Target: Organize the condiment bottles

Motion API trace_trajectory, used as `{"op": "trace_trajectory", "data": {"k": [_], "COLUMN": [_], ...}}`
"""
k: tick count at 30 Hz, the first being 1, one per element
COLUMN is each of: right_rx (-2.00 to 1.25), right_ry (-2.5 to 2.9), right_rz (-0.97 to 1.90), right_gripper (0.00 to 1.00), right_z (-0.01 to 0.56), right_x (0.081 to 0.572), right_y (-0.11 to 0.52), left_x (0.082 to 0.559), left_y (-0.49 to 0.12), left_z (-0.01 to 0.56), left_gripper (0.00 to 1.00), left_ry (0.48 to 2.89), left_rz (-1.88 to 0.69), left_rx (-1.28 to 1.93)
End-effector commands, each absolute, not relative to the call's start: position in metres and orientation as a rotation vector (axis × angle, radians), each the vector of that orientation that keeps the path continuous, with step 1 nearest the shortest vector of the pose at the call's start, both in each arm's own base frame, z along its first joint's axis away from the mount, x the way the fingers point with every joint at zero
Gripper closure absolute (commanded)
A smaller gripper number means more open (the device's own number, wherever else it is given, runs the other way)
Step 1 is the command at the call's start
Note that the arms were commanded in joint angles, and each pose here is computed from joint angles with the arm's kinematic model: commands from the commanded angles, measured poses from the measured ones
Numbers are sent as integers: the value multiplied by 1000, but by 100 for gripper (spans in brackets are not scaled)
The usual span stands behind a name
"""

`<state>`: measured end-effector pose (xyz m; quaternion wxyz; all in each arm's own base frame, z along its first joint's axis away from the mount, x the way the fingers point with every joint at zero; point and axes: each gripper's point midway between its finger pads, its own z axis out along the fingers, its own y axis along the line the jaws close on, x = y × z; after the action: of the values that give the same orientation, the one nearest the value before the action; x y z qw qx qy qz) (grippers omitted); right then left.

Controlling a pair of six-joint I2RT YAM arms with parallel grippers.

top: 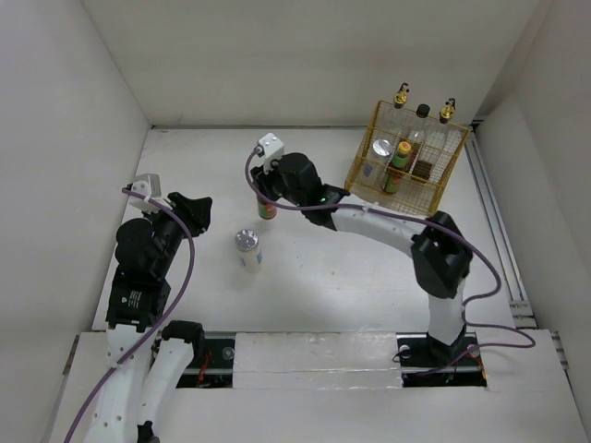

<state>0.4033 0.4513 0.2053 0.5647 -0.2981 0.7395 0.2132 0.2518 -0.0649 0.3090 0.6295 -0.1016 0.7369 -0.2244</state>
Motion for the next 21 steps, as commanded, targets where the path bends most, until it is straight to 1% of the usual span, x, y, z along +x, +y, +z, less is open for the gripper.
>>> {"op": "trace_trajectory", "data": {"k": [1, 3, 4, 6, 10, 14, 17, 21], "right_rx": [-451, -435, -414, -392, -333, -235, -225, -188], "right_ry": [1356, 1359, 1379, 1388, 1407, 1446, 1447, 1450], "right_rz": [595, 576, 543, 514, 435, 312, 292, 234], "right_gripper": [100, 100, 100, 100, 100, 100, 100, 100], "right_z": [395, 406, 404, 405, 399, 396, 395, 395], "right_x": [399, 388, 392, 385, 392, 417, 424, 436], "right_y": [400, 370, 351, 320, 261, 200, 179, 150], "left_x": [254, 254, 254, 251, 256, 257, 257, 259], "left_y": [-67, -67, -67, -70, -73, -73, -71, -71], "left_z": [312, 312, 312, 316, 310, 313, 312, 310], "left_gripper": [66, 66, 66, 66, 63, 59, 55, 53], "left_ry": [1671, 1671, 1671, 1657, 1686, 1675, 1673, 1683], "left_rz": [-527, -527, -527, -547, -552, -553, -546, -545], "left_rx": [-221, -221, -221, -201, -199, -197, -204, -205]}}
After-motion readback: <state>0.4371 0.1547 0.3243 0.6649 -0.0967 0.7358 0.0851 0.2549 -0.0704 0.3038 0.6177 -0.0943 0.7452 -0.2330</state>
